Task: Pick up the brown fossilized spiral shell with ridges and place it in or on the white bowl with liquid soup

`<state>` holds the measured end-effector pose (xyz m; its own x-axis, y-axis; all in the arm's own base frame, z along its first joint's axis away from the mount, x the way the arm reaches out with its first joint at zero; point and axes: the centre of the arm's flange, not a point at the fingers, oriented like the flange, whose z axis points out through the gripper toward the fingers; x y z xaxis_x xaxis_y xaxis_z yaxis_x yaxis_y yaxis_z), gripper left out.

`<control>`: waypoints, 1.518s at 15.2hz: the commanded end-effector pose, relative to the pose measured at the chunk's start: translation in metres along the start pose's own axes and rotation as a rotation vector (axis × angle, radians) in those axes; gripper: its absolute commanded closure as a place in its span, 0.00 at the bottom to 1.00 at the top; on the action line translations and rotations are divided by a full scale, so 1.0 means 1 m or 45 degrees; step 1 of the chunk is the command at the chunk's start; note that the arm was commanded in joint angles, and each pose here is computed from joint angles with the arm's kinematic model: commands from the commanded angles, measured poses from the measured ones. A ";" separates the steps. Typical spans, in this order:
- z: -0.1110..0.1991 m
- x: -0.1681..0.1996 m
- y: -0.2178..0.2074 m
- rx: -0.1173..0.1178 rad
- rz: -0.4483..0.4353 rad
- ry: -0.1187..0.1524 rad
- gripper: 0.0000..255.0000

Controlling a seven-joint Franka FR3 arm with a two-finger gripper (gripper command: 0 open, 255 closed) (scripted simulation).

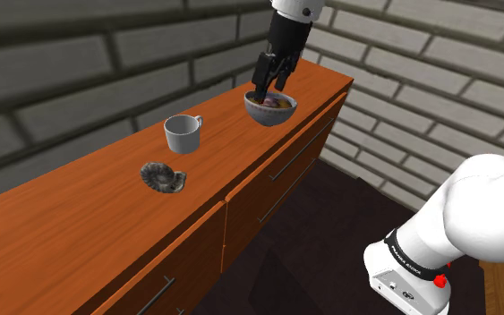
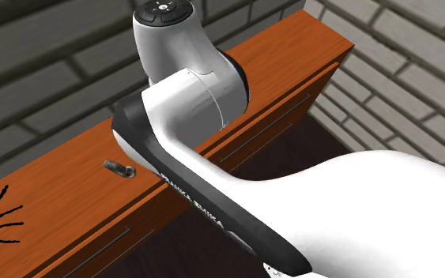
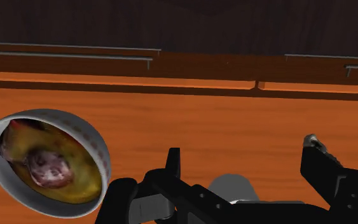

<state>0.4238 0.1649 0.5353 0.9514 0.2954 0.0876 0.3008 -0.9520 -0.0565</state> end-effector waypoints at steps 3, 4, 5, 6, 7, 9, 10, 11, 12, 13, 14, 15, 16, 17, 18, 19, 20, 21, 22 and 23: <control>0.031 0.030 -0.032 0.002 -0.120 0.005 0.00; 0.038 0.037 -0.041 0.003 -0.150 0.006 0.00; 0.045 0.044 -0.049 0.003 -0.179 0.007 0.00; 0.053 0.050 -0.058 0.004 -0.209 0.008 0.00; 0.060 0.057 -0.067 0.004 -0.238 0.008 0.00; 0.074 0.069 -0.085 0.005 -0.297 0.010 0.00; 0.081 0.075 -0.094 0.006 -0.327 0.011 0.00; 0.088 0.081 -0.104 0.006 -0.356 0.012 0.00; 0.096 0.086 -0.113 0.007 -0.386 0.012 0.00; 0.103 0.091 -0.123 0.007 -0.415 0.013 0.00; 0.110 0.096 -0.133 0.008 -0.445 0.014 0.00; 0.117 0.101 -0.142 0.008 -0.474 0.015 0.00; 0.124 0.106 -0.152 0.009 -0.504 0.016 0.00; 0.131 0.110 -0.163 0.009 -0.533 0.016 0.00; 0.138 0.114 -0.173 0.010 -0.563 0.017 0.00; 0.145 0.118 -0.183 0.010 -0.593 0.018 0.00; 0.152 0.122 -0.194 0.011 -0.622 0.019 0.00; 0.160 0.125 -0.204 0.011 -0.652 0.020 0.00; 0.166 0.128 -0.214 0.012 -0.680 0.020 0.00; 0.172 0.128 -0.214 0.012 -0.680 0.020 0.00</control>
<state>0.4942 0.4155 0.3945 0.6734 0.7294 0.1207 0.7355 -0.6774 -0.0101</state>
